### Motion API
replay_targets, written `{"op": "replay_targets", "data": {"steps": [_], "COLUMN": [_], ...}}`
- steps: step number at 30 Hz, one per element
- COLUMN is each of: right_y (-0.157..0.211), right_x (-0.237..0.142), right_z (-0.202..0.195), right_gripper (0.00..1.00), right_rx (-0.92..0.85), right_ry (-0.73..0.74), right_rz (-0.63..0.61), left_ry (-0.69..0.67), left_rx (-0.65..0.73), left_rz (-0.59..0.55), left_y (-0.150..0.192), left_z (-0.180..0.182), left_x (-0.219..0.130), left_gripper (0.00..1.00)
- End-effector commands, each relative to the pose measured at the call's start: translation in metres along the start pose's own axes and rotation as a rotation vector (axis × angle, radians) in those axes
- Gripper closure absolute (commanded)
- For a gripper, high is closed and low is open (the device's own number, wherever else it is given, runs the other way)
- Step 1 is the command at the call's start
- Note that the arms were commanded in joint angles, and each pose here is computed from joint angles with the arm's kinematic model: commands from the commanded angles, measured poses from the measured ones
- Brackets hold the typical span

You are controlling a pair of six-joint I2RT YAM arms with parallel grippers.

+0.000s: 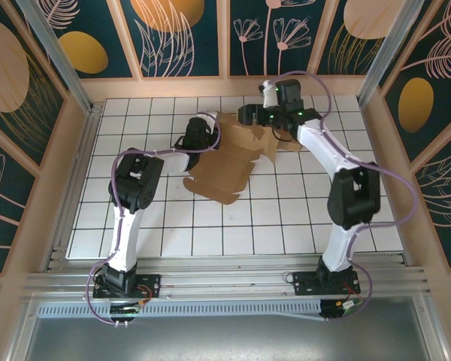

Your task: Fold the paper box

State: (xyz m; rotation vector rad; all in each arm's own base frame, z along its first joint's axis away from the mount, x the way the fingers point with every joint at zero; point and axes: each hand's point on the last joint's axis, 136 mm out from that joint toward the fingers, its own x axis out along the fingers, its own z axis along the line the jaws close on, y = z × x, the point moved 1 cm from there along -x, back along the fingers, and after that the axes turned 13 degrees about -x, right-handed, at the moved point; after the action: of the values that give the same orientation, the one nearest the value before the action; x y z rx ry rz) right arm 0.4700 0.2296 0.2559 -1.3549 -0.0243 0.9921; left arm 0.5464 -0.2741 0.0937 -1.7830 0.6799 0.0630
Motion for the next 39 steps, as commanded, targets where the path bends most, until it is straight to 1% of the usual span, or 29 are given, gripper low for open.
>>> {"op": "replay_targets", "data": {"steps": [1,2,6,10,12,15,16,17,19,21,24,26,29,32,34,36,39], "right_y": [-0.022,-0.017,0.000,0.015,0.017,0.020,0.020,0.022,0.027,0.031,0.034,0.039,0.038,0.037,0.042,0.045,0.052], "right_x": [-0.051,-0.058,-0.075,-0.071,-0.065,-0.048,-0.042,-0.037,-0.026,-0.014,0.006,0.019,0.037,0.047,0.053,0.058,0.061], "right_z": [-0.010,-0.011,-0.013,-0.021,-0.023,-0.025,-0.026,-0.029,-0.035,-0.038,-0.040,-0.047,-0.046,-0.043,-0.042,-0.041,-0.039], "right_gripper": [0.19,0.20,0.24,0.28,0.28,0.28,0.28,0.28,0.28,0.28,0.33,0.43,0.51,0.58,0.63,0.64,0.66], "right_rx": [0.225,0.267,0.379,0.487,0.530,0.571,0.578,0.587,0.601,0.605,0.592,0.587,0.580,0.576,0.579,0.580,0.569], "right_ry": [0.156,0.169,0.206,0.253,0.253,0.238,0.236,0.243,0.255,0.244,0.219,0.234,0.201,0.176,0.167,0.155,0.148], "right_rz": [-0.136,-0.147,-0.159,-0.122,-0.114,-0.090,-0.081,-0.074,-0.061,-0.048,-0.031,-0.016,0.000,-0.009,0.004,0.016,0.023], "left_ry": [-0.028,-0.019,0.029,0.094,0.135,0.181,0.170,0.130,0.074,0.071,0.072,0.098,0.115,0.176,0.179,0.180,0.239], "left_rx": [-0.024,-0.017,0.000,-0.011,-0.029,-0.108,-0.165,-0.236,-0.304,-0.332,-0.407,-0.439,-0.480,-0.494,-0.518,-0.530,-0.550], "left_rz": [-0.096,-0.097,-0.098,-0.130,-0.140,-0.152,-0.166,-0.171,-0.145,-0.084,0.038,0.133,0.230,0.323,0.369,0.385,0.378], "left_y": [-0.027,-0.028,-0.030,-0.043,-0.052,-0.065,-0.073,-0.079,-0.090,-0.100,-0.108,-0.107,-0.100,-0.088,-0.080,-0.072,-0.068], "left_z": [-0.008,-0.010,-0.019,-0.031,-0.040,-0.049,-0.048,-0.042,-0.035,-0.033,-0.022,-0.015,-0.008,-0.018,-0.016,-0.014,-0.020], "left_x": [-0.008,-0.009,-0.018,-0.045,-0.063,-0.097,-0.109,-0.118,-0.125,-0.119,-0.096,-0.076,-0.052,-0.036,-0.025,-0.017,-0.016], "left_gripper": [0.64,0.58,0.49,0.43,0.39,0.35,0.33,0.27,0.28,0.27,0.28,0.29,0.34,0.35,0.36,0.37,0.43]}}
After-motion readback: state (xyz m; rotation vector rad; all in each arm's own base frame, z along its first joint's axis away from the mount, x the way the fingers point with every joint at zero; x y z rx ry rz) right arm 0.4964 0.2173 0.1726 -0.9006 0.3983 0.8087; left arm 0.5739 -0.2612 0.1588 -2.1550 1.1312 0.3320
